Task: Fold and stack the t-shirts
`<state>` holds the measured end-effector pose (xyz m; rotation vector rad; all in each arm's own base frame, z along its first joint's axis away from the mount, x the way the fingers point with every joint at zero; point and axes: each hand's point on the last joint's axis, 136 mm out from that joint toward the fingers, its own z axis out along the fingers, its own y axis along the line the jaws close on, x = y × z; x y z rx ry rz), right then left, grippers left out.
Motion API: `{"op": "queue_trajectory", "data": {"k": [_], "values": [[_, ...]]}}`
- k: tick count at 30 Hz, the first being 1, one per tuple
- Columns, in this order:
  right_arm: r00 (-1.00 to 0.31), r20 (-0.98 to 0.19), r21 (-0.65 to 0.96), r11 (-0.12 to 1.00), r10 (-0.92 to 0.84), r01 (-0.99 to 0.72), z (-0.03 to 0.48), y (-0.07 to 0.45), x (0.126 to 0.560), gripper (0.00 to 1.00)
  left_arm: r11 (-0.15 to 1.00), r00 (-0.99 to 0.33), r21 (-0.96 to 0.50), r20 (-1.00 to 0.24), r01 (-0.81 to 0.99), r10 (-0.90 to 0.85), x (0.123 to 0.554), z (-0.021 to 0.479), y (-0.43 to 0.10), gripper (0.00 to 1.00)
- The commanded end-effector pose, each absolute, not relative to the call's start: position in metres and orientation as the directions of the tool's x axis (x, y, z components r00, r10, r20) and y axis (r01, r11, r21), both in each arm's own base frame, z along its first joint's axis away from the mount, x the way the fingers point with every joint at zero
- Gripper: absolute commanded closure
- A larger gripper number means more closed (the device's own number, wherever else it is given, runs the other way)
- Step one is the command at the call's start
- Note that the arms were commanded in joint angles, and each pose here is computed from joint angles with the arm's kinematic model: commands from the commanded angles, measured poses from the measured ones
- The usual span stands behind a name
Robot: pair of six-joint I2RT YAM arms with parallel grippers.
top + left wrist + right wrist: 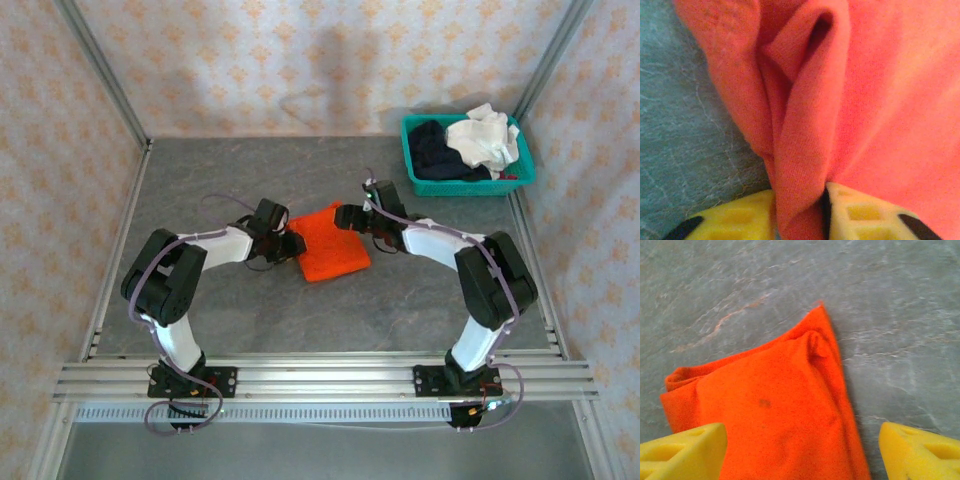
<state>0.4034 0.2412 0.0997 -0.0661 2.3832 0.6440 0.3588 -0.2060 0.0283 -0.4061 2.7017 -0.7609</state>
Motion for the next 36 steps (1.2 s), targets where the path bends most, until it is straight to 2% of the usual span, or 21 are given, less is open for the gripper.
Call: {"op": "queue_trajectory", "data": {"k": [1,6,9,16,20,23,30,36], "values": [[-0.78,-0.625,0.356,0.896,0.016,-0.267,0.102,0.262,0.398,0.21,0.845,-0.917,-0.508,-0.234,-0.167,-0.322,0.364,0.032,-0.204,0.55],[-0.772,-0.633,0.26,0.921,-0.065,-0.291,0.1,0.279,0.388,0.22,0.888,-0.885,-0.425,-0.325,-0.178,-0.333,0.36,0.045,-0.177,0.31],[-0.775,-0.622,0.207,0.931,-0.113,-0.302,0.093,0.287,0.384,0.22,0.918,-0.861,-0.335,-0.381,-0.211,-0.337,0.343,0.047,-0.149,0.21],[-0.777,-0.557,0.029,0.928,-0.294,-0.372,0.067,0.308,0.372,0.19,0.935,-0.742,-0.267,-0.572,-0.234,-0.35,0.293,0.072,-0.091,0.12],[-0.767,-0.496,-0.064,0.898,-0.408,-0.436,0.046,0.321,0.363,0.16,0.945,-0.655,-0.26,-0.681,-0.2,-0.326,0.287,0.108,-0.075,0.1],[-0.76,-0.423,-0.138,0.864,-0.494,-0.484,0.032,0.316,0.356,0.16,0.951,-0.627,-0.249,-0.715,-0.185,-0.309,0.287,0.122,-0.072,0.08],[-0.744,-0.27,-0.304,0.787,-0.611,-0.536,0.025,0.254,0.353,0.14,0.956,-0.645,-0.247,-0.708,-0.155,-0.288,0.294,0.12,-0.08,0.07],[-0.801,-0.178,-0.314,0.805,-0.571,-0.504,0.038,0.174,0.355,0.11,0.955,-0.63,-0.265,-0.721,-0.131,-0.287,0.301,0.128,-0.086,0.07]]}}
